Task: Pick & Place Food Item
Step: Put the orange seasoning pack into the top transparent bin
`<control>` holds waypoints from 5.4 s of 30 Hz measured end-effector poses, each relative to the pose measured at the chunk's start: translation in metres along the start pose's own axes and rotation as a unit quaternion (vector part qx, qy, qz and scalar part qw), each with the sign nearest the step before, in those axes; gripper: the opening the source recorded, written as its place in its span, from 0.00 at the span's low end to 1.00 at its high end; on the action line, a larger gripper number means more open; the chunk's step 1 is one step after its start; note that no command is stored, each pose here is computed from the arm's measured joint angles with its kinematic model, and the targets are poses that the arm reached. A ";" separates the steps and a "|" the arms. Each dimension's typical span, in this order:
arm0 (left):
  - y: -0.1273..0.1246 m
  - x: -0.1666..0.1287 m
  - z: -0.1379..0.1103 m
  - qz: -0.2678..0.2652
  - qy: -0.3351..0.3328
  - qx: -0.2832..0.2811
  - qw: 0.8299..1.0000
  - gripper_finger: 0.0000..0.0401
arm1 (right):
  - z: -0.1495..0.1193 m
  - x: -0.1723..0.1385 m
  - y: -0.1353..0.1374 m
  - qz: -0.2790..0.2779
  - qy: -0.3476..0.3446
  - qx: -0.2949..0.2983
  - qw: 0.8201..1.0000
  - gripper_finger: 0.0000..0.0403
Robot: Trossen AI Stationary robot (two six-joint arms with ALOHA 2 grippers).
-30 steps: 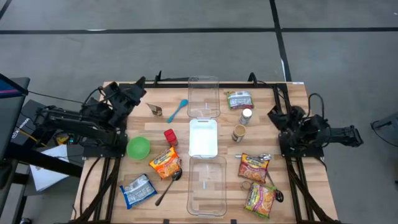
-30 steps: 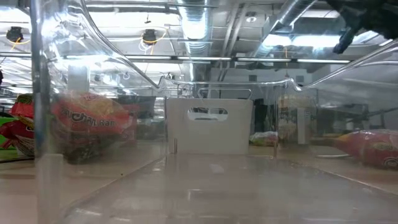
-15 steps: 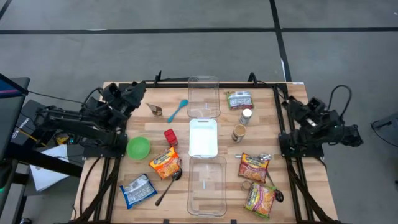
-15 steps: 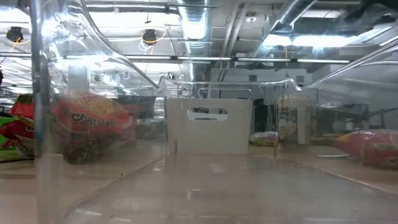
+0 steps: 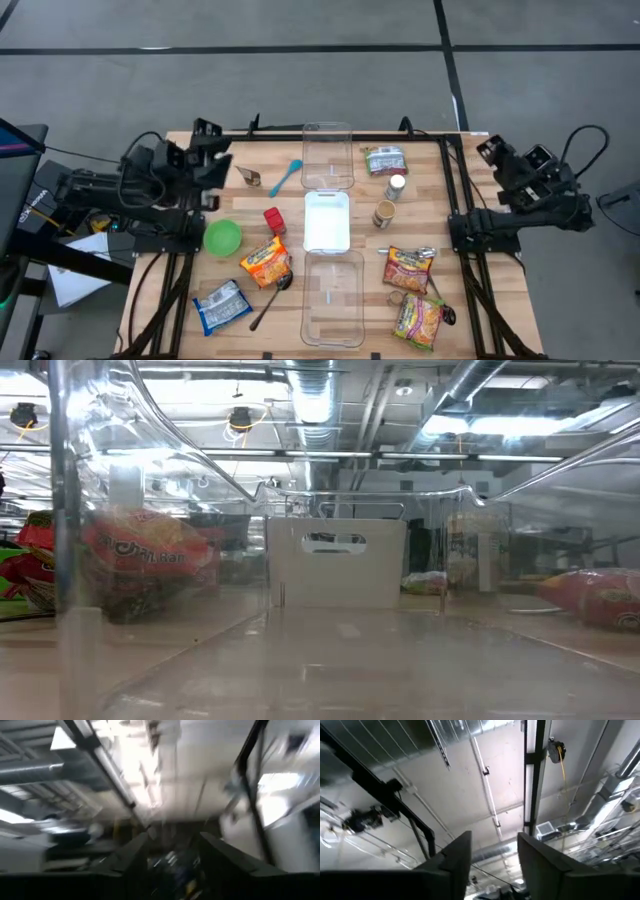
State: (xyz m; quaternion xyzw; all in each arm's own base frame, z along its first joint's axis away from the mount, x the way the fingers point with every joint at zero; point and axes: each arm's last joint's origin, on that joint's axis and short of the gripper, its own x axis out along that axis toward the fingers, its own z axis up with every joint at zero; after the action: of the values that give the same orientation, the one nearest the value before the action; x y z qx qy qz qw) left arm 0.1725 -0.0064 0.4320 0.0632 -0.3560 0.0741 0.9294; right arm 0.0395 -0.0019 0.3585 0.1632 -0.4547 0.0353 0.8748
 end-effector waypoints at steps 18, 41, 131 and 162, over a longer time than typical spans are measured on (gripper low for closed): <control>0.044 0.089 0.004 0.267 0.400 0.292 0.827 0.62 | 0.050 0.053 0.020 -0.061 0.116 -0.064 0.989 0.65; 0.165 0.024 -0.155 -0.113 0.858 0.142 0.481 0.61 | 0.037 0.055 0.015 -0.087 0.164 -0.067 0.980 0.65; 0.156 0.090 -0.181 -0.030 0.747 0.227 0.624 0.00 | 0.035 0.054 0.014 -0.093 0.169 -0.039 0.981 0.65; 0.204 0.073 -0.304 0.019 0.785 0.203 0.586 0.00 | 0.031 0.052 0.013 -0.099 0.191 -0.042 0.976 0.65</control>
State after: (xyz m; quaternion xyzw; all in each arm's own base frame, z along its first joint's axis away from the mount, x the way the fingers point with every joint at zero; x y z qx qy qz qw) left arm 0.3871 0.2520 0.2701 0.1605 0.5347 0.1826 0.8093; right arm 0.0428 -0.0042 0.4208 0.1610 -0.2615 -0.0403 0.9508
